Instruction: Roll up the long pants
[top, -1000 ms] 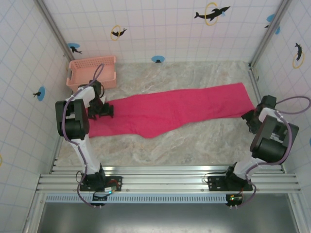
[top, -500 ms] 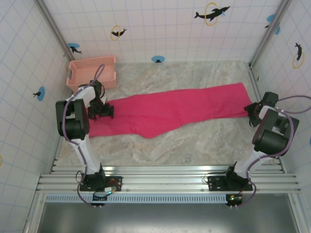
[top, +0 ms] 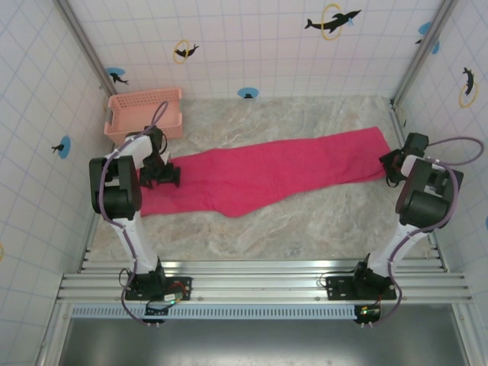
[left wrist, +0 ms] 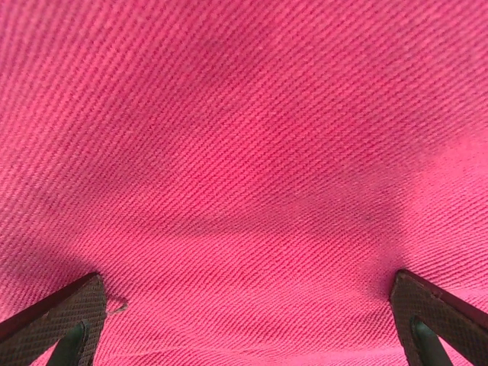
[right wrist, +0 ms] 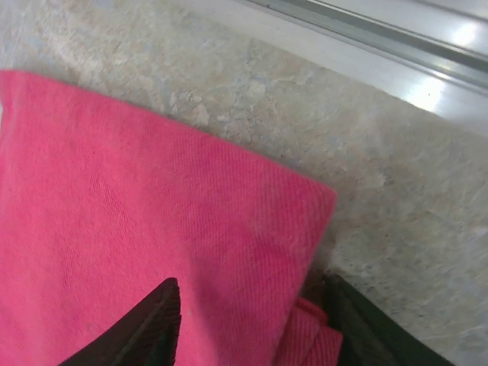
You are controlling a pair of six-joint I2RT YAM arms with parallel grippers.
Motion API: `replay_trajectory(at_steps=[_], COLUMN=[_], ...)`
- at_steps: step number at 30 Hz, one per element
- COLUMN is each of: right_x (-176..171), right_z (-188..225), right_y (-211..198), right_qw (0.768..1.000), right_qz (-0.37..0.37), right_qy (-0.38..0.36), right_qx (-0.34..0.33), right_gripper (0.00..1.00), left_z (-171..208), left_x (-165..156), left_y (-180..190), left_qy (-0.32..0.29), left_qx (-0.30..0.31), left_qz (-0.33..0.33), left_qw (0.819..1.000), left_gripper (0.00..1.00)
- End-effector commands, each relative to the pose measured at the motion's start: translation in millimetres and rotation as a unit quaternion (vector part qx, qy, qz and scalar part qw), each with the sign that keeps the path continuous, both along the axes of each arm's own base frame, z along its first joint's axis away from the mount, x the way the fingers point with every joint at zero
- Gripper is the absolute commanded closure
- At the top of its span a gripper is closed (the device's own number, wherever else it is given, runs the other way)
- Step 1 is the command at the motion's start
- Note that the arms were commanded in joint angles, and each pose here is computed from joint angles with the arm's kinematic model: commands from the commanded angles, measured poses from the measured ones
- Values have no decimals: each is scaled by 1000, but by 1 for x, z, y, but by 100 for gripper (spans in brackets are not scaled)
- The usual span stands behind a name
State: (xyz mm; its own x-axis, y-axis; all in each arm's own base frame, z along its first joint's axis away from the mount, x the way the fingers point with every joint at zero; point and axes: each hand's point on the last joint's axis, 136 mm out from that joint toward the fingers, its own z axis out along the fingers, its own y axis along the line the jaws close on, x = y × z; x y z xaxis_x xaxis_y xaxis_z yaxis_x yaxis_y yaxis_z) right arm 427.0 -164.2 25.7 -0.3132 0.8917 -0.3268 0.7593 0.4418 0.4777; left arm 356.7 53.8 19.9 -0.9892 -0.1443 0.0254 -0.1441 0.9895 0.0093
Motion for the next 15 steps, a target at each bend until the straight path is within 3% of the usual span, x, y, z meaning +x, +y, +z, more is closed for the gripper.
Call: replay_trajectory(at_steps=[1,2,6,10,15], right_x=[-6,-5,9,18,-2], right_z=[-28,-29,-20,26,115], right_y=[15,16,18,25,57], right_qw=[999,999,999,995,980], right_qz=[-2,-6,-11,-15,-2], right_qy=[29,25,-23,-101,-176], right_qx=[31,33,41,10,-91], right_gripper=[66,75,91,96,94], left_z=[8,8,9,8,-4], left_x=[-10,-10,-9,-6,-4], left_y=[-3,-3,-9,-26,-58], left_qy=[16,17,14,15,37], left_qx=[5,4,-4,-22,-28], left_qz=[-22,-23,-26,-38,-73], left_qw=[1000,1000,1000,999,996], left_gripper=[3,3,2,2,2])
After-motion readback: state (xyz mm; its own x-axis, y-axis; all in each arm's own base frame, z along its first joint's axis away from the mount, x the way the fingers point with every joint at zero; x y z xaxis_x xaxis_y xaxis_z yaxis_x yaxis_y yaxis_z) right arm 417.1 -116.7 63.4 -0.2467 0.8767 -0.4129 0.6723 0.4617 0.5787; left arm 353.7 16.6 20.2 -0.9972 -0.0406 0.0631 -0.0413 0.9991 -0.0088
